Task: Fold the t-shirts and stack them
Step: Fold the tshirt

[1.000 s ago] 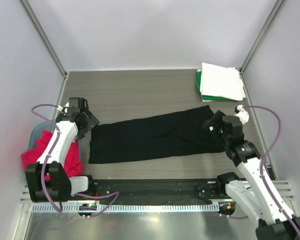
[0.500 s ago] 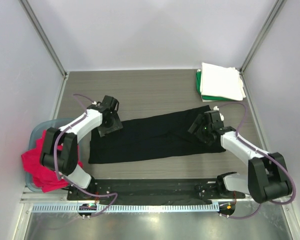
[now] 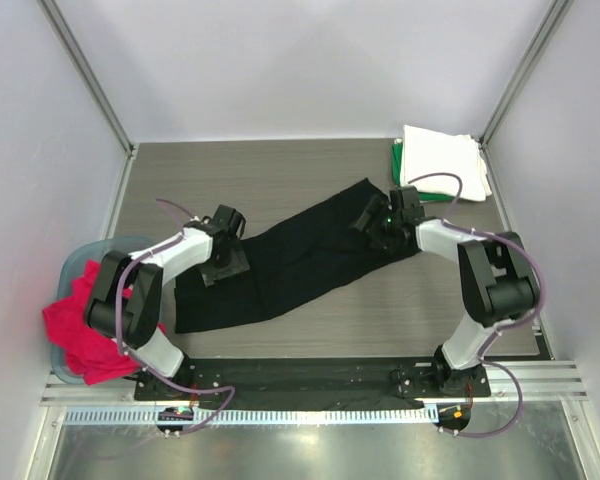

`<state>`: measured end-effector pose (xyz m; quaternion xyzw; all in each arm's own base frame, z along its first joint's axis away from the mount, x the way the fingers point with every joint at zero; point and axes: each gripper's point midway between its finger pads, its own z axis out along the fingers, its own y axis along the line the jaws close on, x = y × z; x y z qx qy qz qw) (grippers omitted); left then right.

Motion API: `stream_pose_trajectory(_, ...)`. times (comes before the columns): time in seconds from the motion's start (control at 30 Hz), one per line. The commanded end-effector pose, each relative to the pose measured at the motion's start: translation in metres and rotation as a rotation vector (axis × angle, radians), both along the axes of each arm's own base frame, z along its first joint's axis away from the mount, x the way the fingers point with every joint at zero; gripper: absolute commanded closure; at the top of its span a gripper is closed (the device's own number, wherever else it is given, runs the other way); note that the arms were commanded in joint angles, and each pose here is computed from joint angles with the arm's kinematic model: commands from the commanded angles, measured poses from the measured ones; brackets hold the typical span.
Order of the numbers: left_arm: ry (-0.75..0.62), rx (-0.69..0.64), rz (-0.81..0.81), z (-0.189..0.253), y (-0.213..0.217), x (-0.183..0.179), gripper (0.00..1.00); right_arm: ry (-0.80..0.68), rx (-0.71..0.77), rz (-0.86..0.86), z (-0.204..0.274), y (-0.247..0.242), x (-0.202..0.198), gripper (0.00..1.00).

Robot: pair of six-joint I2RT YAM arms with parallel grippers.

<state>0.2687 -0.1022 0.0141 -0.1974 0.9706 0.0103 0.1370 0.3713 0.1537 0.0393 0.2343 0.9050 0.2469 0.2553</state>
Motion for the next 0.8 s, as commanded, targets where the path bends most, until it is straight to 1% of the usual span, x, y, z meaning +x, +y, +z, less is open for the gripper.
stream_pose_trajectory(0.0, 0.159, -0.102, 0.052, -0.036, -0.020, -0.055, 0.31, 0.180, -0.045, 0.064, -0.049, 0.007, -0.016, 0.13)
stream_pose_trajectory(0.03, 0.182, -0.172, 0.048, -0.037, -0.035, -0.064, 0.31, 0.201, -0.044, 0.075, -0.057, 0.010, -0.011, 0.14)
stream_pose_trajectory(0.07, 0.184, -0.208, 0.070, -0.043, -0.040, -0.072, 0.31, 0.170, -0.044, 0.085, -0.048, 0.015, 0.009, 0.14)
stream_pose_trajectory(0.13, 0.202, -0.267, 0.068, -0.047, -0.055, -0.085, 0.31, 0.163, -0.048, 0.101, -0.048, 0.020, 0.026, 0.14)
stream_pose_trajectory(0.17, 0.219, -0.308, 0.089, -0.051, -0.063, -0.093, 0.31, 0.198, -0.057, 0.109, -0.064, 0.022, 0.029, 0.13)
stream_pose_trajectory(0.2, 0.227, -0.322, 0.094, -0.052, -0.068, -0.098, 0.31, 0.177, -0.056, 0.117, -0.055, 0.028, 0.048, 0.14)
stream_pose_trajectory(0.23, 0.240, -0.340, 0.078, -0.054, -0.076, -0.106, 0.31, 0.182, -0.056, 0.120, -0.058, 0.030, 0.056, 0.14)
stream_pose_trajectory(0.27, 0.259, -0.392, 0.079, -0.056, -0.087, -0.115, 0.31, 0.211, -0.049, 0.130, -0.072, 0.034, 0.059, 0.14)
stream_pose_trajectory(0.3, 0.274, -0.420, 0.116, -0.057, -0.096, -0.120, 0.31, 0.184, -0.041, 0.132, -0.065, 0.039, 0.077, 0.14)
stream_pose_trajectory(0.33, 0.300, -0.434, 0.095, -0.059, -0.107, -0.135, 0.31, 0.178, -0.035, 0.137, -0.065, 0.043, 0.085, 0.14)
stream_pose_trajectory(0.37, 0.284, -0.476, 0.083, -0.058, -0.121, -0.135, 0.31, 0.174, -0.027, 0.141, -0.066, 0.047, 0.092, 0.14)
stream_pose_trajectory(0.4, 0.305, -0.500, 0.114, -0.057, -0.132, -0.141, 0.31, 0.163, -0.016, 0.145, -0.068, 0.052, 0.106, 0.14)
stream_pose_trajectory(0.43, 0.316, -0.515, 0.068, -0.054, -0.148, -0.154, 0.31, 0.158, -0.009, 0.148, -0.068, 0.057, 0.113, 0.14)
stream_pose_trajectory(0.47, 0.301, -0.558, 0.046, -0.051, -0.163, -0.154, 0.30, 0.118, 0.006, 0.155, -0.057, 0.065, 0.130, 0.14)
stream_pose_trajectory(0.5, 0.310, -0.590, 0.036, -0.047, -0.175, -0.158, 0.30, 0.131, 0.012, 0.161, -0.068, 0.067, 0.134, 0.14)
stream_pose_trajectory(0.53, 0.328, -0.603, 0.023, -0.046, -0.189, -0.169, 0.30, 0.125, 0.017, 0.165, -0.070, 0.071, 0.139, 0.14)
stream_pose_trajectory(0.57, 0.327, -0.615, 0.017, -0.045, -0.196, -0.171, 0.30, 0.089, 0.021, 0.167, -0.061, 0.075, 0.154, 0.14)
stream_pose_trajectory(0.6, 0.328, -0.612, 0.011, -0.045, -0.201, -0.173, 0.30, 0.091, 0.022, 0.171, -0.063, 0.077, 0.157, 0.14)
stream_pose_trajectory(0.63, 0.334, -0.611, -0.004, -0.044, -0.209, -0.178, 0.30, 0.111, 0.012, 0.170, -0.077, 0.077, 0.158, 0.14)
stream_pose_trajectory(0.77, 0.338, -0.620, -0.006, -0.037, -0.214, -0.185, 0.31, 0.091, -0.037, 0.134, -0.080, 0.070, 0.170, 0.14)
